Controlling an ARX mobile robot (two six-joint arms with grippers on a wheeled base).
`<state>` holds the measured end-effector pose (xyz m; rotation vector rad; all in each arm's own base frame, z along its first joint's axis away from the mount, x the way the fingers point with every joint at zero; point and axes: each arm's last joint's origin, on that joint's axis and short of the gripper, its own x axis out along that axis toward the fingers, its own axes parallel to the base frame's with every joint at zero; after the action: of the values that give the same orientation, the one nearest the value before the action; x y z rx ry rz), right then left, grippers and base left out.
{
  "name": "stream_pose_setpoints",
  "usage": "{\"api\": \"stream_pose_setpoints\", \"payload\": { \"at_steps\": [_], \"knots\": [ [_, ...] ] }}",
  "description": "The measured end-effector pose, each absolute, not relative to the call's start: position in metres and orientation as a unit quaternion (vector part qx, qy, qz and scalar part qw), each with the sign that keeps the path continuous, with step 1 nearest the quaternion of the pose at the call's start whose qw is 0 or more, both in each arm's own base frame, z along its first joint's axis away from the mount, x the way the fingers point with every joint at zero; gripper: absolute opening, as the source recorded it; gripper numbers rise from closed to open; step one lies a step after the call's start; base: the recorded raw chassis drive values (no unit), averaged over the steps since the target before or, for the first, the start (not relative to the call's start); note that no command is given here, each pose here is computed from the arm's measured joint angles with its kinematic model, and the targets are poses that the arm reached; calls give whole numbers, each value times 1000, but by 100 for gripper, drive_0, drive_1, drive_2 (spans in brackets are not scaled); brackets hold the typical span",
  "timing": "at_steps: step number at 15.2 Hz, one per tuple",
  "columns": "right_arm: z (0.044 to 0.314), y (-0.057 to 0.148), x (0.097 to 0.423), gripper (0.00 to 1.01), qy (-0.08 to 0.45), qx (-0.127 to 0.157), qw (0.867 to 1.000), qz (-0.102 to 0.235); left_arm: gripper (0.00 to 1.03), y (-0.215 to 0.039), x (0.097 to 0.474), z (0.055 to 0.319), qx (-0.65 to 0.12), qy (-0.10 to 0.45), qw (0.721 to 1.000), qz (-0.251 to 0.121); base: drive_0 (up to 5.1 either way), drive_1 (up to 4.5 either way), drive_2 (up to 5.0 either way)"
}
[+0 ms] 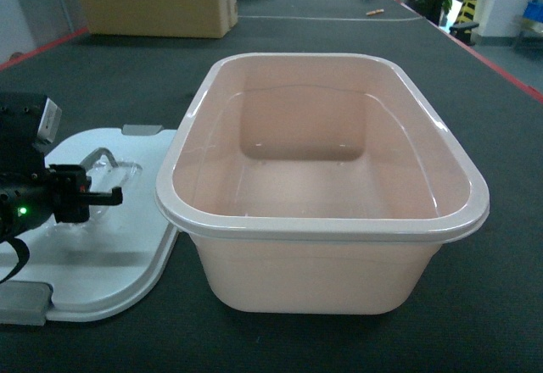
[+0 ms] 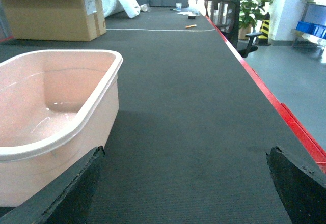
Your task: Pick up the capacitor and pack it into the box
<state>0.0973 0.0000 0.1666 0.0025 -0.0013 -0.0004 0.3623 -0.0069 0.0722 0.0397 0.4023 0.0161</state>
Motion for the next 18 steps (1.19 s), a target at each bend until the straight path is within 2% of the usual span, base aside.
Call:
{"api": "stream_pose_setpoints", "payload": {
  "at_steps": [1, 2, 6, 8, 9, 10, 11, 12, 13, 15, 18],
  "knots": [
    [167, 0, 97, 98, -1, 1, 1000, 0, 4, -7, 362, 72, 19, 200, 980, 6, 0, 0, 0],
    [167, 0, 97, 98, -1, 1, 1000, 0, 2, -7, 362, 72, 20, 200, 980, 8, 0, 0, 0],
    [167, 0, 97, 98, -1, 1, 1000, 0, 2, -8, 362, 73, 21, 197, 980, 14, 0, 0, 0],
    [167, 0, 97, 98, -1, 1, 1000, 0, 2, -4, 361, 85, 20, 206, 978, 30, 0, 0, 0],
    [167, 0, 97, 98, -1, 1, 1000, 0, 2, 1, 360, 101, 17, 197, 979, 42, 0, 0, 0],
    [167, 0, 97, 98, -1, 1, 1000, 0, 2, 8, 361, 129, 17, 174, 983, 61, 0, 0, 0],
    [167, 0, 97, 98, -1, 1, 1000, 0, 2, 18, 360, 193, 15, 116, 988, 101, 0, 0, 0],
    [167, 0, 97, 98, -1, 1, 1000, 0, 2, 14, 352, 221, 8, 99, 988, 114, 0, 0, 0],
    [167, 0, 97, 98, -1, 1, 1000, 0, 2, -2, 344, 247, -2, 88, 989, 115, 0, 0, 0],
    [167, 0, 97, 98, -1, 1, 1000, 0, 2, -53, 331, 286, -28, 65, 993, 98, 0, 0, 0],
    [167, 0, 97, 98, -1, 1, 1000, 0, 2, -114, 326, 300, -41, 59, 995, 71, 0, 0, 0]
  ]
}}
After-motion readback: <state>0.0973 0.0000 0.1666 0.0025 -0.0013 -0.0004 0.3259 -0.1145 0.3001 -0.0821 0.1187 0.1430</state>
